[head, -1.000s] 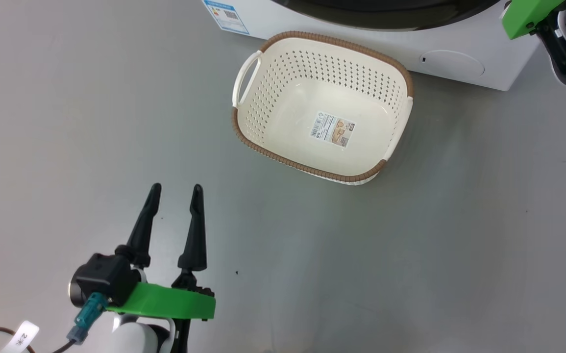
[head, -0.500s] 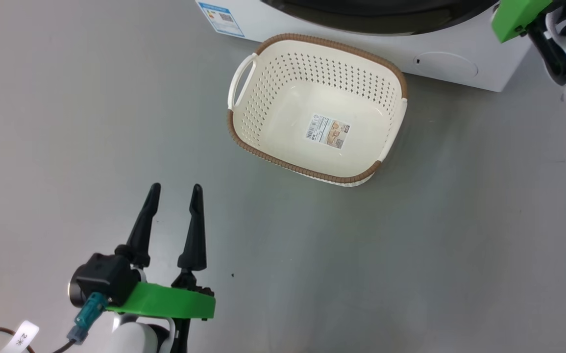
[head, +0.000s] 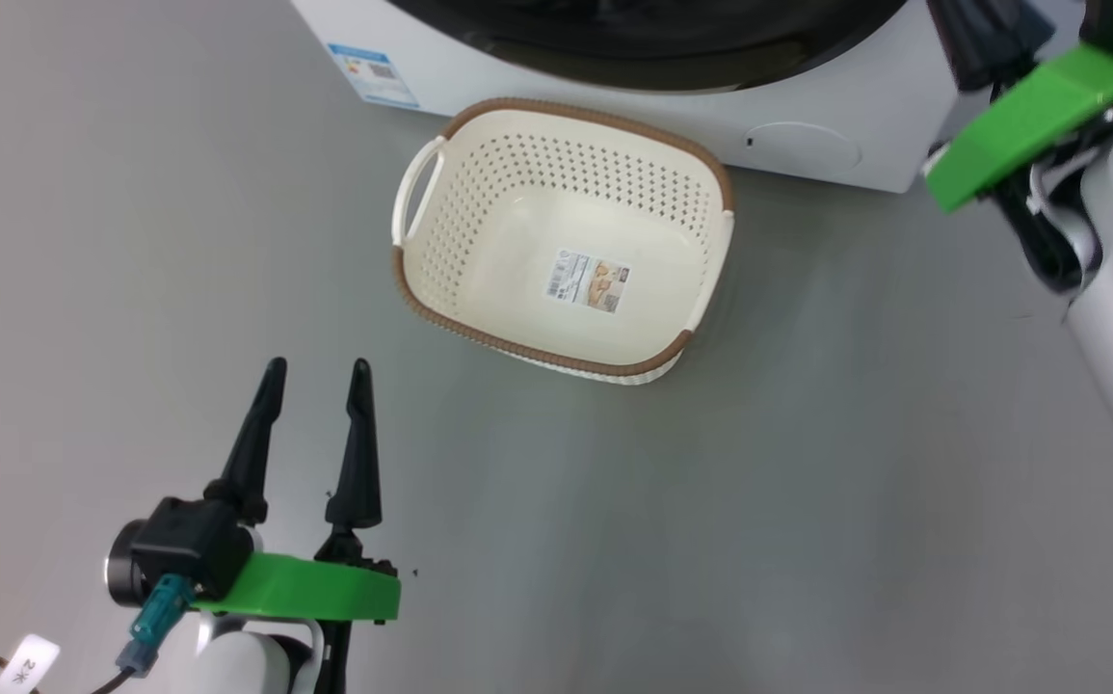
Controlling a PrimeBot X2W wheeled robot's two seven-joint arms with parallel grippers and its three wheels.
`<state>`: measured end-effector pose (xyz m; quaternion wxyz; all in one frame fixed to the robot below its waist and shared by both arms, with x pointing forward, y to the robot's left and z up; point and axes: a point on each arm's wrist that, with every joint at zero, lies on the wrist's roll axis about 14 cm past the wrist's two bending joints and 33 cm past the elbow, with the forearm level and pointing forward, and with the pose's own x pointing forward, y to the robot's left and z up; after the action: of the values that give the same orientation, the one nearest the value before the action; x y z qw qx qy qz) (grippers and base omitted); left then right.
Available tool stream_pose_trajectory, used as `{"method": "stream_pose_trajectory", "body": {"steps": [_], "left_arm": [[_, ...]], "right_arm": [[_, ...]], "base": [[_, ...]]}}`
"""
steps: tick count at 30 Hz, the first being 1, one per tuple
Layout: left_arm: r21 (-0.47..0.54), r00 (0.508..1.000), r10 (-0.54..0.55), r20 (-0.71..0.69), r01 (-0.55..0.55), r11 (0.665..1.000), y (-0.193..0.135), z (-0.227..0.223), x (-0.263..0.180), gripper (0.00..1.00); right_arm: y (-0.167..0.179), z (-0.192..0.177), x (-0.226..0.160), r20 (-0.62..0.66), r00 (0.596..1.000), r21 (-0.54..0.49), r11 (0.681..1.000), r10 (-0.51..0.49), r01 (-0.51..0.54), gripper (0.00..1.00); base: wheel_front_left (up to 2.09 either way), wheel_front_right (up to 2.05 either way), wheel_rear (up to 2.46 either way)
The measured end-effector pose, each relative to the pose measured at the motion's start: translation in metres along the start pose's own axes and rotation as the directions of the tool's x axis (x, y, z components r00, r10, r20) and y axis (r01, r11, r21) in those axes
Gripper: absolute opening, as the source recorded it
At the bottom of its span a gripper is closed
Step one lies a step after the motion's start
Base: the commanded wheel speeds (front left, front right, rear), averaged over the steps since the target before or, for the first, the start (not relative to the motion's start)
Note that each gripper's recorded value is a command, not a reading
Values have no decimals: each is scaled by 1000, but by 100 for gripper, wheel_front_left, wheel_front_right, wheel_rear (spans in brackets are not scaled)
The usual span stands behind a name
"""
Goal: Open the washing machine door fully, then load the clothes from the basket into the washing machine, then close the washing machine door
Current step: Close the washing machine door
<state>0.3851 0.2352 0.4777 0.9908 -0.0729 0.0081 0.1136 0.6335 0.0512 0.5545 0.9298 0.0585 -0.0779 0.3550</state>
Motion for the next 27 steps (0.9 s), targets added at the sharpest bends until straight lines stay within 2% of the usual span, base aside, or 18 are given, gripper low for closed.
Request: {"method": "stream_pose_trajectory", "body": {"steps": [3,4,5,6,7,18,27], "left_arm": [[8,1000,-8,9,8,1000,-1,2,1,100],[7,1000,-16,12,16,1000,-3,3,2,100],[7,1000,-23,15,23,1000,-4,4,2,100],[7,999,-28,17,28,1000,-6,4,3,100],[7,999,-39,20,39,999,-8,5,4,100],[-7,995,-99,31,99,995,-24,6,8,100],[6,990,-139,13,139,990,-28,2,-7,100]], "right_arm": [[-1,-3,-19,-4,1000,19,1000,-17,17,0],[-2,-3,-26,-4,1000,24,999,-24,24,17],[-4,-3,-33,-4,999,29,999,-33,33,39],[-5,-3,-39,-3,999,33,999,-43,43,74],[-8,-3,-46,-2,998,35,998,-55,55,100],[-14,-18,-118,-48,983,66,982,-176,179,100],[-28,-17,-184,-77,942,47,943,-326,330,100]], "base": [[0,0,0],[0,0,0],[0,0,0],[0,0,0],[0,0,0],[0,0,0],[0,0,0]]}}
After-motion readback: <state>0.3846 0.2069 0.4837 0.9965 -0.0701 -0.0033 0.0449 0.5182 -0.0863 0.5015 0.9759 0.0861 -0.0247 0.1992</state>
